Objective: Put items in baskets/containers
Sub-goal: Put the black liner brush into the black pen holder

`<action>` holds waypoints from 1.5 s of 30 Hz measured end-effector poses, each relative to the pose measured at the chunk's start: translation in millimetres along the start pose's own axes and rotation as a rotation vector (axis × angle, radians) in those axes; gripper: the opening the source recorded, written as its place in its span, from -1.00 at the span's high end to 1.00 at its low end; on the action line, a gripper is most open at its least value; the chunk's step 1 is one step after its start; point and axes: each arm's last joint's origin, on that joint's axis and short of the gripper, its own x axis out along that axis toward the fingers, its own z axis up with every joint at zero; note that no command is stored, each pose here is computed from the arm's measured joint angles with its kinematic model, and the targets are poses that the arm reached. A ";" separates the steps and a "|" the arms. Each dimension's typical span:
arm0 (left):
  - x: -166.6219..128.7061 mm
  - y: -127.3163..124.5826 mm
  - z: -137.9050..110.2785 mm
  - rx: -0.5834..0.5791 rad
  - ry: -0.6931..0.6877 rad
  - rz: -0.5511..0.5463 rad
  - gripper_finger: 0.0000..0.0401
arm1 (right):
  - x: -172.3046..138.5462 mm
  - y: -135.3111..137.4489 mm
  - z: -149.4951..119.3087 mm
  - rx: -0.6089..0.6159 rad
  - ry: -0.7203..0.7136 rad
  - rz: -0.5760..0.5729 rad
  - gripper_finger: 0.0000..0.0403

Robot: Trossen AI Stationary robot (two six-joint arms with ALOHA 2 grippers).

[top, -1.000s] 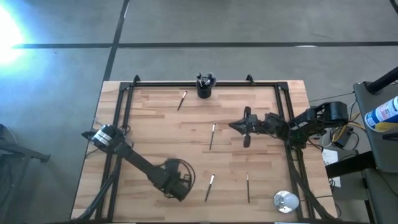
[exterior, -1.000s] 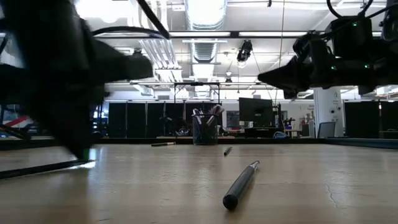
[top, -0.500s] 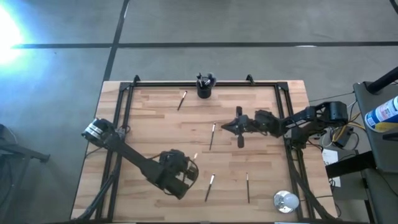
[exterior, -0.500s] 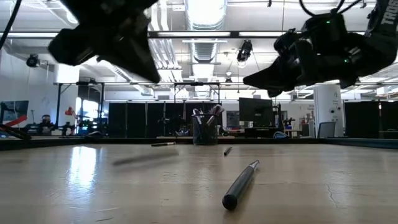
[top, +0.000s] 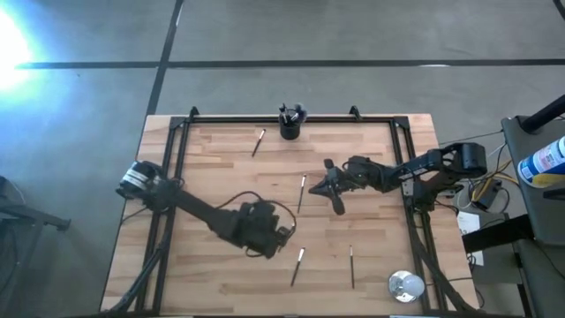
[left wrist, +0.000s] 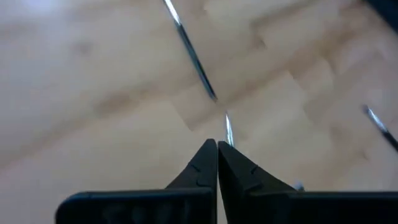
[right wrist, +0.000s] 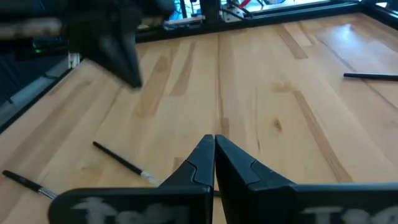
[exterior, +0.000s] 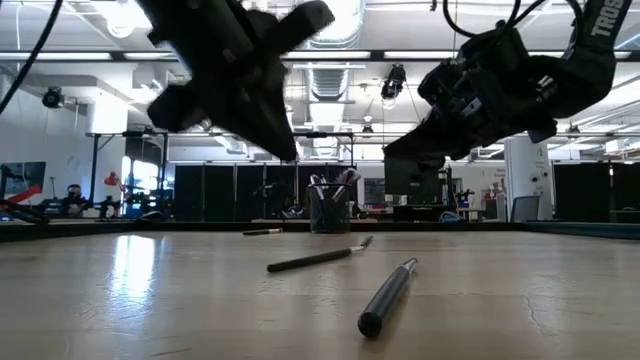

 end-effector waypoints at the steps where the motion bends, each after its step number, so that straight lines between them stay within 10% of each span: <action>1: 4.2 -2.1 -3.0 -0.006 0.024 -0.018 0.94 | -0.7 0.3 0.3 -0.002 -0.002 0.000 0.96; 12: 16.3 -35.9 -62.7 -0.079 0.203 -0.099 0.41 | -3.0 0.2 -1.7 -0.023 0.002 -0.003 0.96; 28: 47.9 -69.3 -95.0 0.232 0.183 0.149 0.31 | -3.1 0.2 -0.6 -0.033 -0.011 -0.009 0.96; 45: 53.9 -50.2 -115.3 0.381 0.125 0.145 0.98 | -4.0 6.2 -12.7 0.000 0.078 0.023 0.94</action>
